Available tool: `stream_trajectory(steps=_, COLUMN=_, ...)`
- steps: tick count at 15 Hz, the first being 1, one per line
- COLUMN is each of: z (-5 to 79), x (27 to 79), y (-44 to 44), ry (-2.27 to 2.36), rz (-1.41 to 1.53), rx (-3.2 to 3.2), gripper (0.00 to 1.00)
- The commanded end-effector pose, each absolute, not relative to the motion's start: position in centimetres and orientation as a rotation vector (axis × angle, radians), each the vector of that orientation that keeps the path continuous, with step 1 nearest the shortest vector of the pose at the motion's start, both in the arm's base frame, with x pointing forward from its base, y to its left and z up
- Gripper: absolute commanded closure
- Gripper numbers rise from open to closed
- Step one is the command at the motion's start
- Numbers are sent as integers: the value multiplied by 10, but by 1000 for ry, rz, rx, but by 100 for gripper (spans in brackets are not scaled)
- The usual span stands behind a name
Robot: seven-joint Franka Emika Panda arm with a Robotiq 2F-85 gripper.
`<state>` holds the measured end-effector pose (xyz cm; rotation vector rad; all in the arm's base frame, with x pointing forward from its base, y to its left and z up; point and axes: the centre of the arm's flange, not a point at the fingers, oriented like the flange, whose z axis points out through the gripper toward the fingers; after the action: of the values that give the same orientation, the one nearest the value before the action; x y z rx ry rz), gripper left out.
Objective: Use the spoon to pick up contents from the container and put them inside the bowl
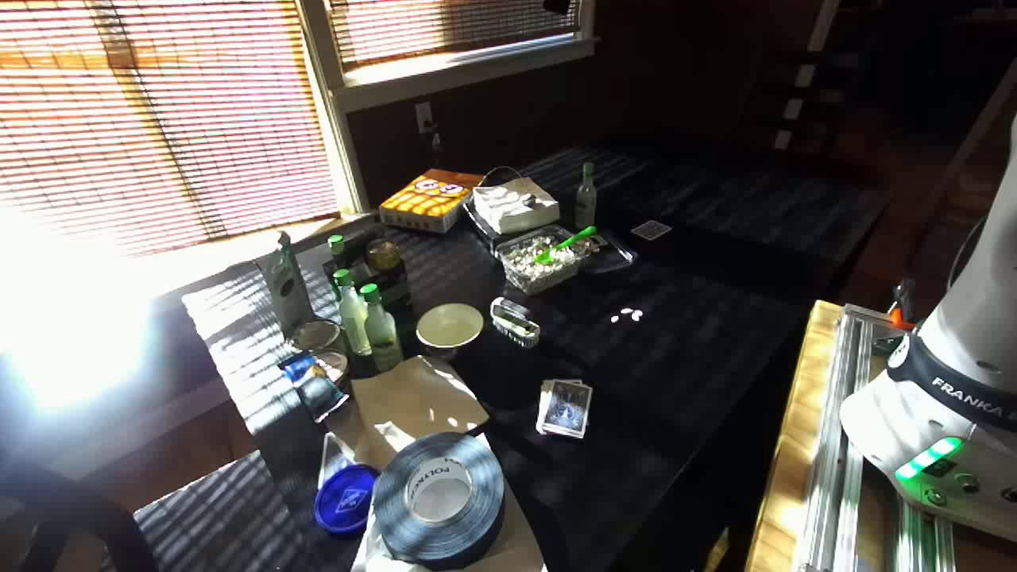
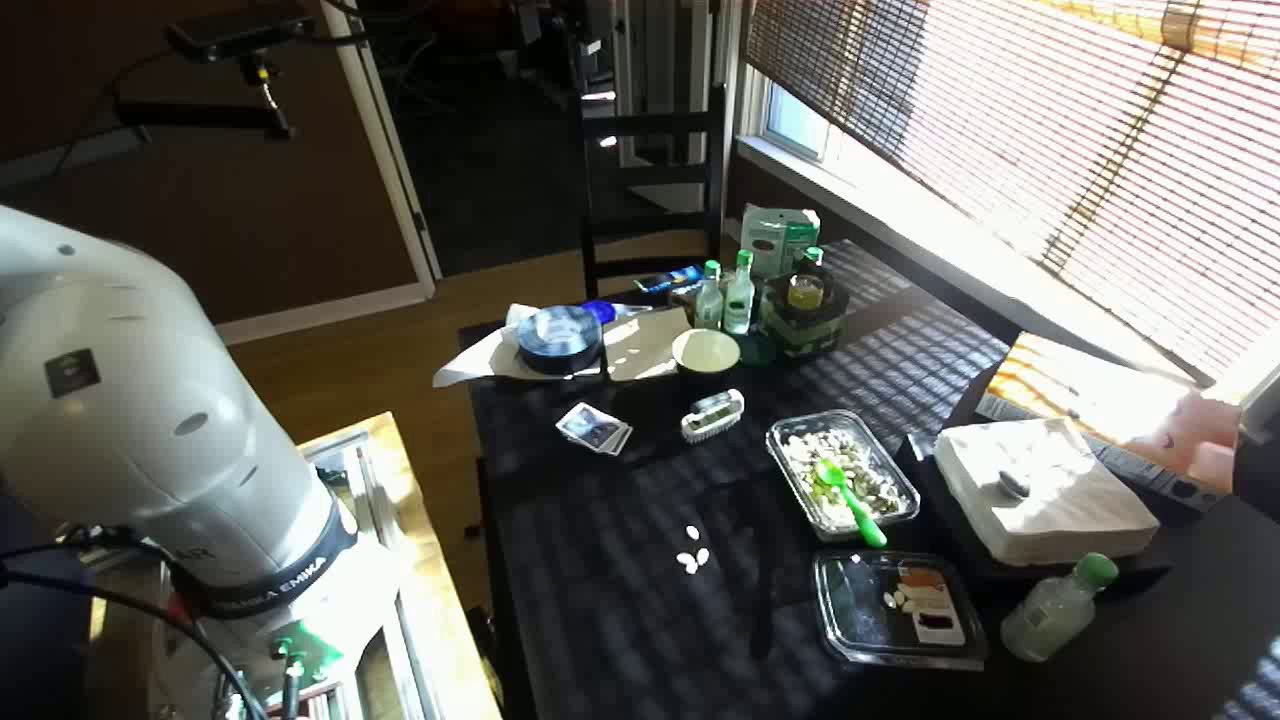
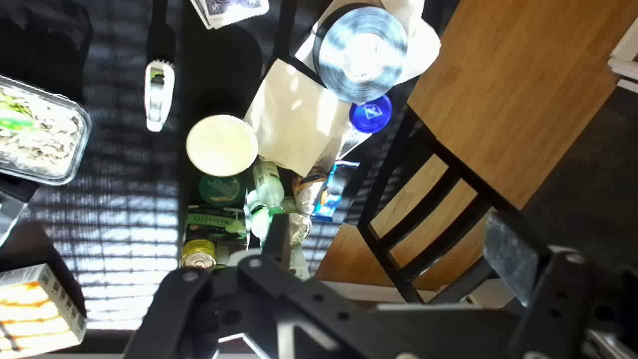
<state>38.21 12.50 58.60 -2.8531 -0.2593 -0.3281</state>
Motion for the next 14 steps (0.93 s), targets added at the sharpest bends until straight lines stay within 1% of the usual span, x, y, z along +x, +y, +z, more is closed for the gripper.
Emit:
stream_trajectory(steps=1, z=586, x=382, y=125, ry=-259, rz=-328, rx=-2853, gripper=0)
stream_trajectory(steps=9, z=586, x=382, y=125, ry=-259, rz=-328, rx=-2853, gripper=0)
stream_trajectory(steps=12, z=571, x=402, y=98, ry=-8, rz=-386, rx=-2889, gripper=0)
stream_trajectory(steps=14, z=548, x=411, y=62, ry=163, rz=-391, rx=-2888, gripper=0)
